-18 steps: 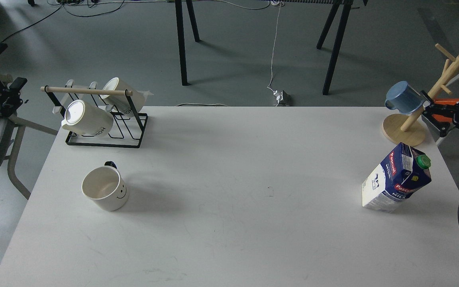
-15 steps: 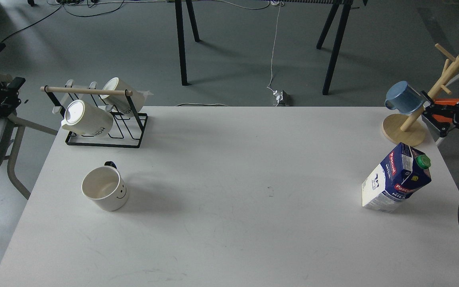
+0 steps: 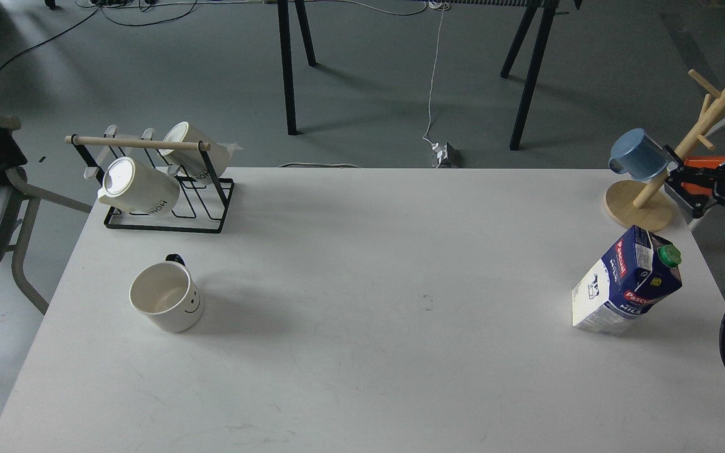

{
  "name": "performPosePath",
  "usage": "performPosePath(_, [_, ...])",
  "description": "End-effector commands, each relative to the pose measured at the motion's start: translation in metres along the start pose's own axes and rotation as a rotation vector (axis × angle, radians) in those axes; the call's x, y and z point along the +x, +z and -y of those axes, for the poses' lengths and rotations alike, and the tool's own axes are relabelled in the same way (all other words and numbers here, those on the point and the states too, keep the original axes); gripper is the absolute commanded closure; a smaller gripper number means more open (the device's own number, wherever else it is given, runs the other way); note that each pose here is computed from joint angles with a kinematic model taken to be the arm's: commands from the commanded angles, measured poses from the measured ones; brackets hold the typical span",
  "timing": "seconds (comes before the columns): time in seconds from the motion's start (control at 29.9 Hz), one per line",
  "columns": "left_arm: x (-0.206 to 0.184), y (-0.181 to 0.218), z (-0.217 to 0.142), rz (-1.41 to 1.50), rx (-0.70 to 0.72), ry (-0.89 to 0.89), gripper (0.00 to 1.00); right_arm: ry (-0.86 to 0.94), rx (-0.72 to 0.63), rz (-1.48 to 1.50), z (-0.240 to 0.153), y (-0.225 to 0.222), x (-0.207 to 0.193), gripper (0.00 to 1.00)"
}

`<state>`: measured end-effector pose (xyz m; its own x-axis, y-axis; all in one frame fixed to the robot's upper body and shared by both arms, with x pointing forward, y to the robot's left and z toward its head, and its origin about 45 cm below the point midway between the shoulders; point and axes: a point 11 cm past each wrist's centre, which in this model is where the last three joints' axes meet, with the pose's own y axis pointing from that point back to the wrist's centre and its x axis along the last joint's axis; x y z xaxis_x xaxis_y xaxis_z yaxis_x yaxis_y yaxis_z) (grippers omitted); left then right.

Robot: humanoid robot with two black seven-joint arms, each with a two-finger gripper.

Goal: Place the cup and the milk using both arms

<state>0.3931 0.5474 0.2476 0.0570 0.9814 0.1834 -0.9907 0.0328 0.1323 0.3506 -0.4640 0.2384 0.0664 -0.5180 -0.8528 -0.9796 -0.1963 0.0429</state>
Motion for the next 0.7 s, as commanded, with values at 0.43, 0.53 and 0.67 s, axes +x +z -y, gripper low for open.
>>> performPosePath(0.43, [-0.068,0.078,-0.02,0.844,0.071,-0.571,0.0,0.035,0.028,0.02,-0.002,0.0,0.015,0.01])
performPosePath(0.53, [-0.076,0.078,-0.037,1.016,0.106,-0.664,0.0,0.043,0.03,0.019,-0.004,-0.001,0.018,0.01])
performPosePath(0.67, [-0.067,0.029,-0.059,1.266,0.261,-0.776,0.0,0.045,0.03,0.019,-0.004,0.0,0.018,0.01])
